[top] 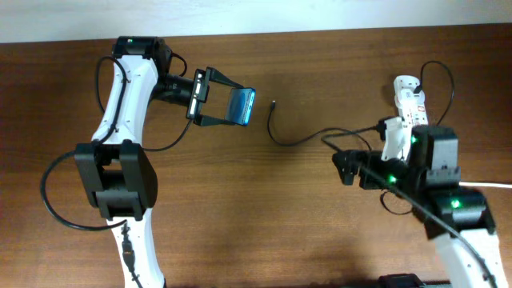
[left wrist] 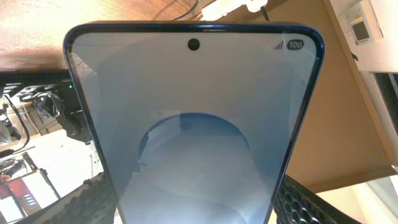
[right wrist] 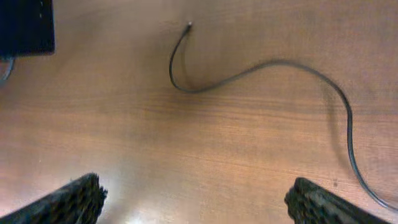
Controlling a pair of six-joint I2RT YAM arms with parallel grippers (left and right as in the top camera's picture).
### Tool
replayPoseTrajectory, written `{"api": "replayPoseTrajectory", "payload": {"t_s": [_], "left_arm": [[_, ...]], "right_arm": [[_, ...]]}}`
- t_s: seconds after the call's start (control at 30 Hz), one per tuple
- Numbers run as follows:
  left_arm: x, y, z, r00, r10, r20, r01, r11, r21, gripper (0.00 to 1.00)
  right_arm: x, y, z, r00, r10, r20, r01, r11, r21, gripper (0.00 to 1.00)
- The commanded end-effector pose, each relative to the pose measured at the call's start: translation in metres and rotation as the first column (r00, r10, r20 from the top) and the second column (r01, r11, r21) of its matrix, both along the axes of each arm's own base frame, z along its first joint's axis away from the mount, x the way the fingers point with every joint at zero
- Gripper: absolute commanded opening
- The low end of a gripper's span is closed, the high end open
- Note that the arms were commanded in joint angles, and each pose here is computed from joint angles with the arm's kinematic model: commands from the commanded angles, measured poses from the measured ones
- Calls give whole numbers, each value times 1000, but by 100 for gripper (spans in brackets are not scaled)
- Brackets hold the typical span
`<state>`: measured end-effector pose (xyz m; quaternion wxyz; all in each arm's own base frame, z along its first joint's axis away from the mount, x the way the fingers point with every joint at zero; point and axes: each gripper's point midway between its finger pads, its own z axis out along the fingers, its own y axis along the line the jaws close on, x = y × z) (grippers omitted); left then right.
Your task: Plug charger to phone and switch on socket
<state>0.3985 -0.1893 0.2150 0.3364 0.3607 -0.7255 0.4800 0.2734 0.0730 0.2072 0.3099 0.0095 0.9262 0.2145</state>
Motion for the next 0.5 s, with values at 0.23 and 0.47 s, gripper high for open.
{"api": "replayPoseTrajectory", "payload": {"t_s": [0.23, 0.47], "left_arm": [[4, -1, 14, 1000, 17, 12, -16, 999, -44, 0], [4, -1, 14, 1000, 17, 11, -17, 999, -45, 0]], "right_arm": [[12, -69, 18, 973, -221, -73, 220, 975, -14, 99], [13, -104, 23, 942, -331, -57, 333, 943, 24, 98]]}}
